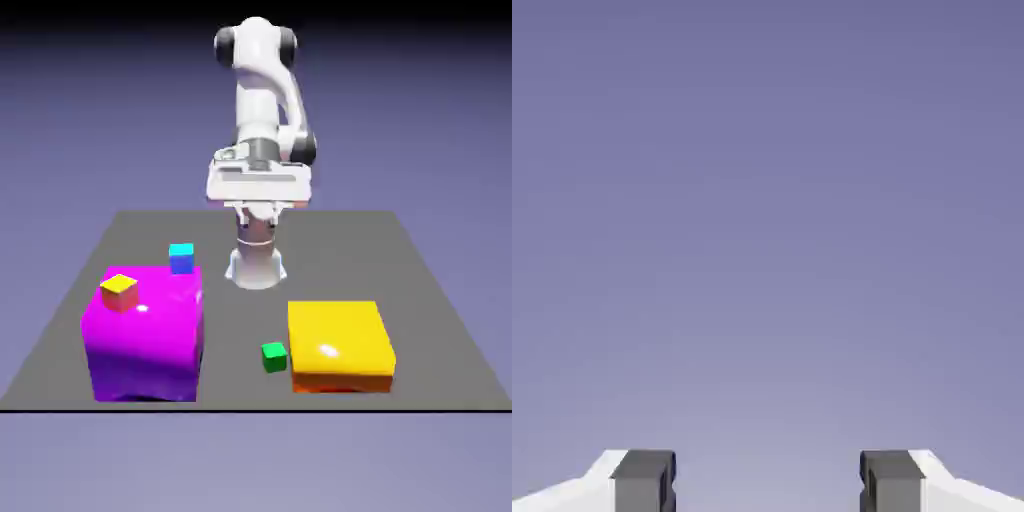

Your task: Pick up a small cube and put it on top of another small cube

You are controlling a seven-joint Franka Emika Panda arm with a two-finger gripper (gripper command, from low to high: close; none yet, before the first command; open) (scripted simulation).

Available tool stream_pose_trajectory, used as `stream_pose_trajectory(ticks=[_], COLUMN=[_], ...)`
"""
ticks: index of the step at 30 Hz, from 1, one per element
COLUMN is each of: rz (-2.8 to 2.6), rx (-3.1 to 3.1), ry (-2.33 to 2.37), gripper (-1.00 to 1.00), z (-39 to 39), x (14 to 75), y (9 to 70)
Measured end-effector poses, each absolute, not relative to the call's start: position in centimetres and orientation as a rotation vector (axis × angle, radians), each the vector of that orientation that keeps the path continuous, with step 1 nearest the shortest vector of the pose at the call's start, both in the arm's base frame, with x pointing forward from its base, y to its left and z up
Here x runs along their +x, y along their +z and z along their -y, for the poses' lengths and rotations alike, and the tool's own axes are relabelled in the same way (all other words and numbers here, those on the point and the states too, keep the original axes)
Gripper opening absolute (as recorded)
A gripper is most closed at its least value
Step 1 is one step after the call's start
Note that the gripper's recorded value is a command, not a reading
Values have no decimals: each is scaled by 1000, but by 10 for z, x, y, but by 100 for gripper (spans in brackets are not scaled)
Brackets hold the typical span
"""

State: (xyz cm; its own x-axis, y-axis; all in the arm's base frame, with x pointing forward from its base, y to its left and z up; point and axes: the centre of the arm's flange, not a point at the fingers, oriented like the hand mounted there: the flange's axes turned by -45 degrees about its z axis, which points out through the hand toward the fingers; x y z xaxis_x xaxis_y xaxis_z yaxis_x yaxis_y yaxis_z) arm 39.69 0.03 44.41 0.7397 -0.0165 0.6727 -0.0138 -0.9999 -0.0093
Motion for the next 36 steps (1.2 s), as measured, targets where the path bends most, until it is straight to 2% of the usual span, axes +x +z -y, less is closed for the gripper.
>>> stream_pose_trajectory(ticks=[10, 21, 23, 28, 29, 31, 36], rz=[-913, -1681, -1695, -1694, -1695, -1695, -1694], rx=[-2833, -2224, -2204, -2203, -2204, -2204, -2202], ry=[-344, 544, 566, 566, 566, 566, 565], gripper=[0, 0, 0, 0, -100, -100, -100], z=[31, 29, 28, 7, 5, 5, 26], x=[433, 426, 426, 421, 420, 420, 426], y=[313, 176, 173, 116, 109, 109, 166])
